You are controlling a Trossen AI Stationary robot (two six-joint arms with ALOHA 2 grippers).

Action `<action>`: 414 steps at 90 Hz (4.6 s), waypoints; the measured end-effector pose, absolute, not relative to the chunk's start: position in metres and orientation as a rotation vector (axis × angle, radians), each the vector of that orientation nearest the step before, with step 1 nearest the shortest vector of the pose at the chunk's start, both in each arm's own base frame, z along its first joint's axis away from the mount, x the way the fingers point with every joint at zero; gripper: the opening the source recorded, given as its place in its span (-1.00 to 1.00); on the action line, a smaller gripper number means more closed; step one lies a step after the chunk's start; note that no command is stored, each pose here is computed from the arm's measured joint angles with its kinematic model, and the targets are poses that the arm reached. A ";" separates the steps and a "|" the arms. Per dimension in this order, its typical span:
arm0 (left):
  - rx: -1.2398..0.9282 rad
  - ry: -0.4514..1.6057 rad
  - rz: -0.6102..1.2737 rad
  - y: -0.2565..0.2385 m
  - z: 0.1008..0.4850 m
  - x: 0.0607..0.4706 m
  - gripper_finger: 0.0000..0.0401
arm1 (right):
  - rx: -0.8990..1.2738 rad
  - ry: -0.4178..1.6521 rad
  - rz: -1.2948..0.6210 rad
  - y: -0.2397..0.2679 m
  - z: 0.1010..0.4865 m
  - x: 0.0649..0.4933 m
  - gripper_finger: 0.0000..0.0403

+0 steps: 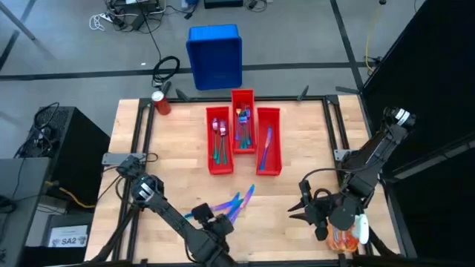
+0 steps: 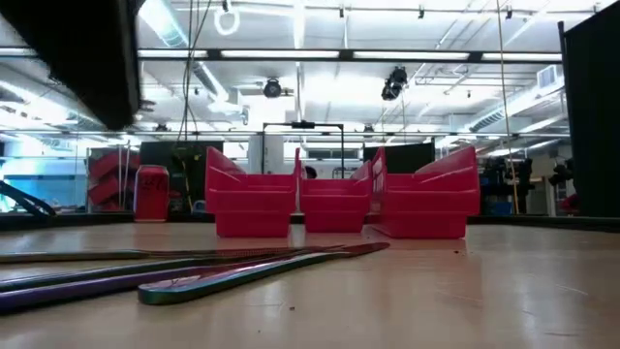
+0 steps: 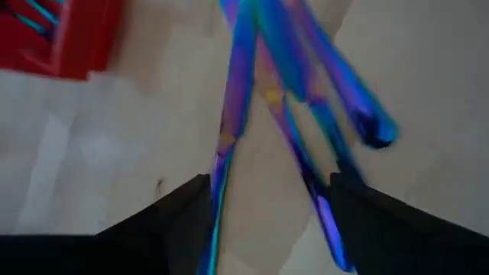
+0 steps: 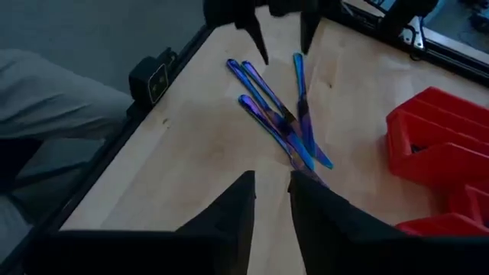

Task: Sort silverware
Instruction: Put the iridescent knife into the right orange bin

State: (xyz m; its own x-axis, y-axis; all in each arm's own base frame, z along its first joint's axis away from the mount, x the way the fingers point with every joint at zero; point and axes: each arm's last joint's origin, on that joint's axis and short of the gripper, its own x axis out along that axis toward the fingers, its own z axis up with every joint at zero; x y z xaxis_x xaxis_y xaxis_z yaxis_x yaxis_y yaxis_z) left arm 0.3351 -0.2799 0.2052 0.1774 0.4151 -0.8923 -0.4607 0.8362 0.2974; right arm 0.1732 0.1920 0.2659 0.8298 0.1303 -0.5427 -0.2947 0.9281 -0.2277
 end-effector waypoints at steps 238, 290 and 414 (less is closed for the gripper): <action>-0.809 1.042 0.066 -0.179 0.150 0.317 0.26 | -0.308 0.557 0.222 0.189 0.265 0.177 -0.68; -0.529 0.933 0.148 -0.206 0.189 0.318 0.26 | -0.307 0.558 0.222 0.188 0.265 0.177 -0.67; -0.356 1.354 0.284 -0.218 0.142 0.356 0.26 | -0.292 0.553 0.233 0.187 0.262 0.179 -0.65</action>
State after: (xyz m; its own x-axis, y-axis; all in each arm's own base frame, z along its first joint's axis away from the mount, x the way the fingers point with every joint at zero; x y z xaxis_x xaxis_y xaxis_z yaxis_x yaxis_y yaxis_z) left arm 0.3562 -0.2183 0.1423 0.1947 -0.0062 -0.9808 -0.3998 0.9126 -0.0851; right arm 0.1792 0.1874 0.2621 0.8265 0.1385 -0.5456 -0.2939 0.9328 -0.2084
